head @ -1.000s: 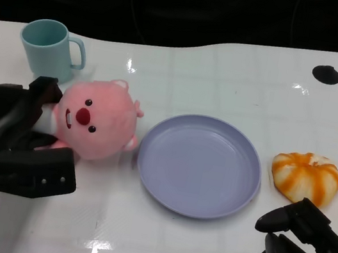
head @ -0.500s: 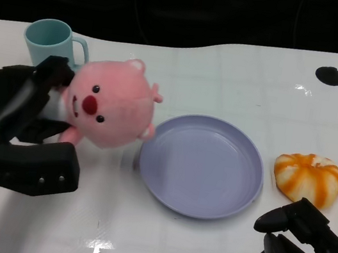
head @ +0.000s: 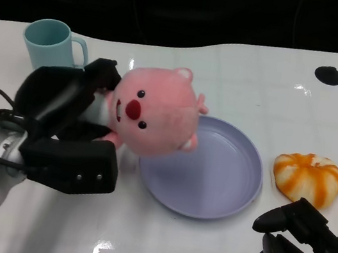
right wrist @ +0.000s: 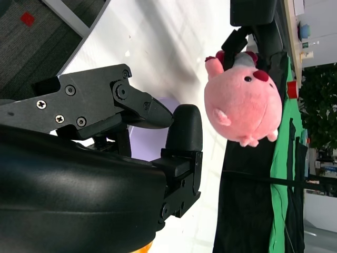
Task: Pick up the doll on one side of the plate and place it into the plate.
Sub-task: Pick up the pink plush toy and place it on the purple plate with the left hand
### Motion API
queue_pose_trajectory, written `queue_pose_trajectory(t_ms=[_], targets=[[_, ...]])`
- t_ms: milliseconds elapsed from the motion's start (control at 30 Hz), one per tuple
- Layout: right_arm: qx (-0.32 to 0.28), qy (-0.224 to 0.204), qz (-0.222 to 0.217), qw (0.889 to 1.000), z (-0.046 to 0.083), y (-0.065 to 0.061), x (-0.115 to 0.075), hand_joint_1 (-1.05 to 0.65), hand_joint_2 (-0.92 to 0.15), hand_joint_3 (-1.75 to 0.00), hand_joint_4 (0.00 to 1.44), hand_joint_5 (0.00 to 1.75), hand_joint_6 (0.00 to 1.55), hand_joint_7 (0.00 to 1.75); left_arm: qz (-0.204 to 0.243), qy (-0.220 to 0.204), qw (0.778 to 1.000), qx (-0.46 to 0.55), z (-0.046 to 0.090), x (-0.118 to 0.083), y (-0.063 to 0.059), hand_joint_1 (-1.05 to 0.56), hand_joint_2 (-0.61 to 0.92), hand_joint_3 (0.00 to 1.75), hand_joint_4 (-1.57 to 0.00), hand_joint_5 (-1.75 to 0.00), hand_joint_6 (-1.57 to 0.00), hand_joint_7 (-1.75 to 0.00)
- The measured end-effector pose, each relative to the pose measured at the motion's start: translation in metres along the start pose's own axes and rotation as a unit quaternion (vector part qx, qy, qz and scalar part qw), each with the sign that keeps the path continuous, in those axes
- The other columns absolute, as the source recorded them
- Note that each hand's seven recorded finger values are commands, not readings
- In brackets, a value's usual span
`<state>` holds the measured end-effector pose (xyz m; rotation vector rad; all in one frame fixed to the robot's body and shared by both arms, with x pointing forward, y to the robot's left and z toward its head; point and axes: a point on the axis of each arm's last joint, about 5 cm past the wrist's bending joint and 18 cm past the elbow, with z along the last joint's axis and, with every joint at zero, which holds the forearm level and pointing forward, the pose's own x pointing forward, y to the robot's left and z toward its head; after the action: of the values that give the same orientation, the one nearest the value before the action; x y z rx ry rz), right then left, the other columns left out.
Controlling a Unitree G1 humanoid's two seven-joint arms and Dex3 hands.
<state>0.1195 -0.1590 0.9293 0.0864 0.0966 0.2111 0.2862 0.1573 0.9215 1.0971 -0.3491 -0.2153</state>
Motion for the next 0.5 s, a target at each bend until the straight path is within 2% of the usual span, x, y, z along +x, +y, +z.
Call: queue_pose_trajectory(t_ms=[167, 333, 500], targets=[[0.0, 0.0, 0.001, 1.0, 0.0, 0.0, 0.0, -0.29, -0.92, -0.64, 0.47, 1.75, 0.33, 1.71, -0.017, -0.011, 1.0, -0.015, 0.012, 0.008, -0.002, -0.17, 0.53, 1.04, -0.88, -1.75, -0.65, -1.75], [0.0, 0.0, 0.002, 1.0, 0.0, 0.0, 0.0, -0.29, -0.92, -0.64, 0.47, 1.75, 0.33, 1.71, -0.026, -0.039, 0.999, -0.026, 0.03, 0.018, -0.008, -0.19, 0.49, 1.14, -0.94, -1.75, -0.71, -1.75], [0.0, 0.001, 0.002, 1.0, 0.0, 0.0, 0.0, -0.29, -0.92, -0.64, 0.47, 1.75, 0.32, 1.71, -0.048, -0.071, 0.996, -0.02, 0.047, 0.028, -0.014, -0.21, 0.54, 0.98, -0.91, -1.75, -0.66, -1.75]])
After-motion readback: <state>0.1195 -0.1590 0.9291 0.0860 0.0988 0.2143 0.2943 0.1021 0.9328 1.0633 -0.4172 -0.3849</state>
